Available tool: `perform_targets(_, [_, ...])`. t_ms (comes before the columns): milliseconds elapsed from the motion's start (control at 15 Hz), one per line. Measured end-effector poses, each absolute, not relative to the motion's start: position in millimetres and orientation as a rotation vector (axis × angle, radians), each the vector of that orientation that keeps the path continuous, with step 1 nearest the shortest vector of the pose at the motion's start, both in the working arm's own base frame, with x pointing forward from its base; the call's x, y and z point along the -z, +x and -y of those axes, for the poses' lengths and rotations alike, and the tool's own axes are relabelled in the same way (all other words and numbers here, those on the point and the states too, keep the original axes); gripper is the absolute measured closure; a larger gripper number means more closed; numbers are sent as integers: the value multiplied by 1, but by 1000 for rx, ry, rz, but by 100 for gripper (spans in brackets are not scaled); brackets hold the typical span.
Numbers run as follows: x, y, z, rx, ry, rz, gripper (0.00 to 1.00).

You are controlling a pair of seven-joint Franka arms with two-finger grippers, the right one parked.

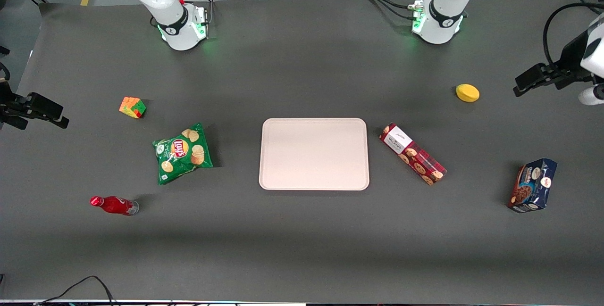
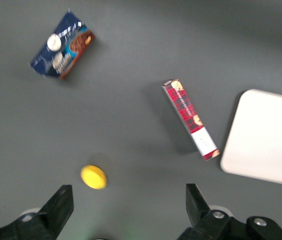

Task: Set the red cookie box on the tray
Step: 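Move the left gripper toward the red plaid shortbread box, then lower the open left gripper over the red plaid box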

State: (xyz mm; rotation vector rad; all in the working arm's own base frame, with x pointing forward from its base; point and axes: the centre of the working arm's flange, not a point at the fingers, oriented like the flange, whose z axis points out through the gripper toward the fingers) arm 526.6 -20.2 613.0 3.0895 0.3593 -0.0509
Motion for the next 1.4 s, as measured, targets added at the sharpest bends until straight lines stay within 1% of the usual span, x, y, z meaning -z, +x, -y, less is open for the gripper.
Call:
perform_targets(133, [-597,538,30,87,3024,-577,0])
perform_targets(333, [-556,567,49,104,2947,-823,0])
perform_targets(733, [-457,615,82,167,2824,-1143,0])
perform_targets(867, [-426,623,100,155,2831,-1197,0])
perform_targets(1067, [-382,626,126,91,2831,-1227,0])
perform_targets(1200, [-349,619,130,54,2817,-1220,0])
perform_targets(1400, [-303,600,129,54,2815,-1221,0])
